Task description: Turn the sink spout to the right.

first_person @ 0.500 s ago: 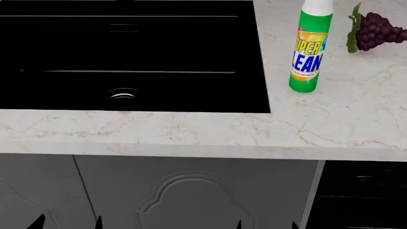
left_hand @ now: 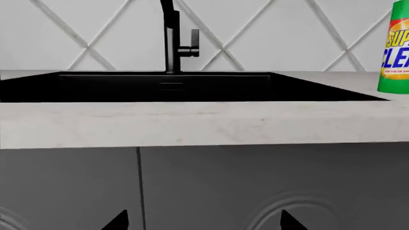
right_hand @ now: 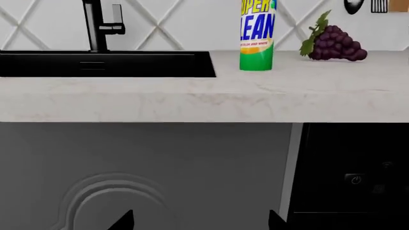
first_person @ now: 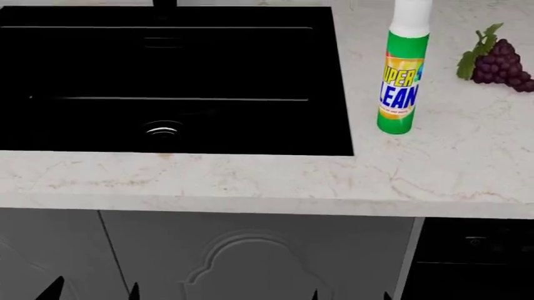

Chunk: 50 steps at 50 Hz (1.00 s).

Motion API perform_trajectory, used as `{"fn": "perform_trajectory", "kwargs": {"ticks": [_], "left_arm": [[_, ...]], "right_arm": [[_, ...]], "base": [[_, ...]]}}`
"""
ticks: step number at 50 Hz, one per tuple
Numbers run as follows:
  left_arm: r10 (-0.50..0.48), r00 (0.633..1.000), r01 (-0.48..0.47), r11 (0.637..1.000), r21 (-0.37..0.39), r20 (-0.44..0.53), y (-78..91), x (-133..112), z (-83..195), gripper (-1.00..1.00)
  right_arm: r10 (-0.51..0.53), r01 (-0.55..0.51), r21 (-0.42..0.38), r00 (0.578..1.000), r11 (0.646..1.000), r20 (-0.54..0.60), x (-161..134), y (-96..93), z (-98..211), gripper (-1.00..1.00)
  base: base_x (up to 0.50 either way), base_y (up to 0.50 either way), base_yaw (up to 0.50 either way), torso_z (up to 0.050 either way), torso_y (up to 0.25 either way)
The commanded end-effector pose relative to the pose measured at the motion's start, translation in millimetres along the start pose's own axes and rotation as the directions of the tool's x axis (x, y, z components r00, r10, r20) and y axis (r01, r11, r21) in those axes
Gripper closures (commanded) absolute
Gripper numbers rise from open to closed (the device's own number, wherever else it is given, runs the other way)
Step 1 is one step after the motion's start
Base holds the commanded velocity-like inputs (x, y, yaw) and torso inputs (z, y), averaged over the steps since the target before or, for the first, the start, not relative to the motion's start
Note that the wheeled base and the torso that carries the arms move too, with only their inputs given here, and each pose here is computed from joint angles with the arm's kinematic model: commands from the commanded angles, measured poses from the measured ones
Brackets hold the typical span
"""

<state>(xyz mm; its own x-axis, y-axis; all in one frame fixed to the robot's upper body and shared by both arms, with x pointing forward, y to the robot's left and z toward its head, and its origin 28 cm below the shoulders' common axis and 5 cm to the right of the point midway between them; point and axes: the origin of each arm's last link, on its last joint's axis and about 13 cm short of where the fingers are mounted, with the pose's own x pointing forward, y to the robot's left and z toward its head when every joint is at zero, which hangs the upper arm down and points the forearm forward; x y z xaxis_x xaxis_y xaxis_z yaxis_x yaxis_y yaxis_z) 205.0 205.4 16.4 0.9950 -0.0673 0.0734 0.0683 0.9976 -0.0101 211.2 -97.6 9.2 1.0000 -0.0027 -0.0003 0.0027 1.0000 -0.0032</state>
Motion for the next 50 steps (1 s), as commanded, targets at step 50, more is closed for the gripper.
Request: {"fn": "perform_trajectory", "kwargs": {"ticks": [50], "left_arm": [[0.076, 0.990, -0.081, 0.996, 0.036, 0.117, 7.6, -3.1, 43.7, -1.00]], "right_arm": [[-0.031, 0.033, -0.033, 0.997, 0.999, 0.065, -8.8, -10.9, 54.0, -1.00]], "base": [[0.00, 0.00, 0.00, 0.035, 0.000]]}}
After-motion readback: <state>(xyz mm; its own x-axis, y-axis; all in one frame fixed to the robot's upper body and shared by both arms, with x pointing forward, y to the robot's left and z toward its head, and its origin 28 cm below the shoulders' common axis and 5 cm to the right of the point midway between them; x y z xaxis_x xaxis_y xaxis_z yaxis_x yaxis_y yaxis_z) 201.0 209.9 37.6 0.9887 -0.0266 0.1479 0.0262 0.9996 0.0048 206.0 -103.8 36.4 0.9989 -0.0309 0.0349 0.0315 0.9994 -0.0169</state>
